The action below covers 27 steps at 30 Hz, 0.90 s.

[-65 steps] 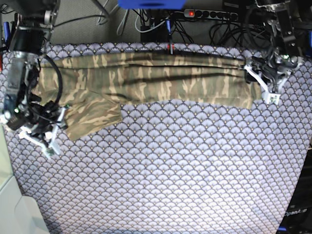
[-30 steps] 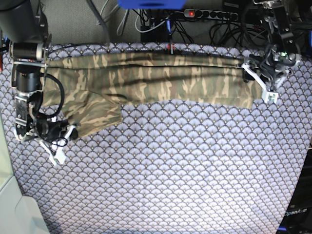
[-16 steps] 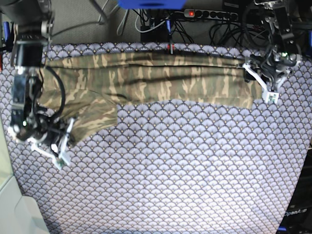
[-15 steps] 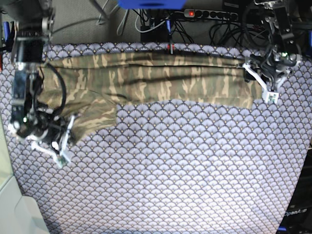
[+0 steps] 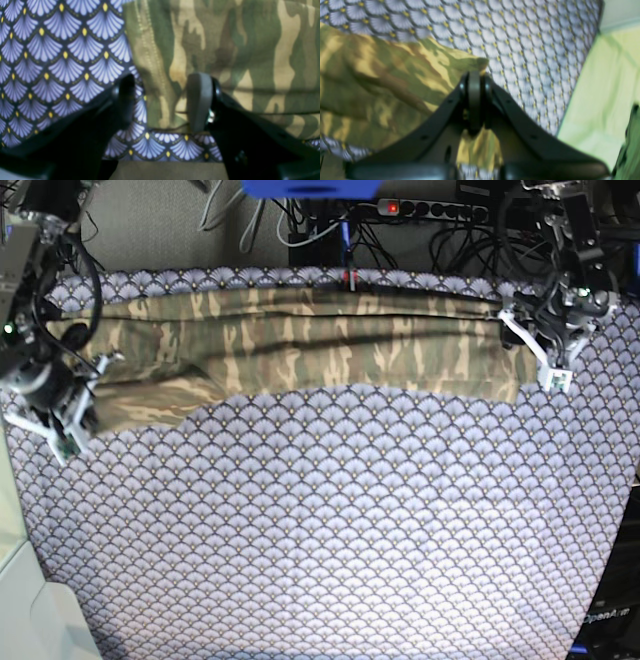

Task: Fold the T-shirt properly
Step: 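Fold the sleeve flap up onto the folded strip with the right gripper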

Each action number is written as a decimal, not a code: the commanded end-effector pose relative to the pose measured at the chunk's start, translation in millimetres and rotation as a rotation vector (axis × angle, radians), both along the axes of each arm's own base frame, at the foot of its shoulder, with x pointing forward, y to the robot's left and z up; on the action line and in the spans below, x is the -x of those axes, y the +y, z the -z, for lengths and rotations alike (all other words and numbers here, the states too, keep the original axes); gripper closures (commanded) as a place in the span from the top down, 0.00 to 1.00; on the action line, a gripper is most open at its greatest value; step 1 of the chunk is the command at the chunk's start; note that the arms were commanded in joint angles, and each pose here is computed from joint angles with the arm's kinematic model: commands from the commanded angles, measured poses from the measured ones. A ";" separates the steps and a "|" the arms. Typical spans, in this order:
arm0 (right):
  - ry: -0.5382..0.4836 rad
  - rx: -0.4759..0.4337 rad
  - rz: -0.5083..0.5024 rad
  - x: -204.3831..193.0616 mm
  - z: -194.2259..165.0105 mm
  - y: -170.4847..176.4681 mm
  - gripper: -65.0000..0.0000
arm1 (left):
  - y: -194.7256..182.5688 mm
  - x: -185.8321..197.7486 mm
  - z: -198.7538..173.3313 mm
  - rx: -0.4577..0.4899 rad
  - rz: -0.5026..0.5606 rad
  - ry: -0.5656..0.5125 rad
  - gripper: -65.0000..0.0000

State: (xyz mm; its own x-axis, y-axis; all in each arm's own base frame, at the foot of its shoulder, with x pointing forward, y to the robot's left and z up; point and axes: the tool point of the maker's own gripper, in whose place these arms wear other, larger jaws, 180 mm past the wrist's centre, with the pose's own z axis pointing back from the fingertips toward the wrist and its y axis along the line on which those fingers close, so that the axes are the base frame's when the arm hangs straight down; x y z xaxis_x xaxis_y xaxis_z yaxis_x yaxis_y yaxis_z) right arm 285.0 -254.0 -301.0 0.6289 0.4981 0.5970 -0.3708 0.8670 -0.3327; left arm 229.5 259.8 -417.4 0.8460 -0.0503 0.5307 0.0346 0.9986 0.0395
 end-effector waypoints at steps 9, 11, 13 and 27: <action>0.051 -0.008 0.095 38.6 15.9 -23.6 0.01 | 4.7 -8.9 -10.6 -0.015 0.006 -0.045 0.50; 0.072 -0.021 0.105 46.4 22.7 -21.6 0.01 | 7.8 -8.9 -11.6 -0.026 0.012 -0.043 0.50; 0.095 -0.033 0.108 54.5 30.1 -18.2 0.01 | 9.8 -7.9 -11.8 -0.032 0.014 -0.040 0.50; 0.094 -0.065 0.204 84.8 38.5 -35.2 0.01 | 26.7 -7.2 -18.3 -0.074 0.025 -0.033 0.50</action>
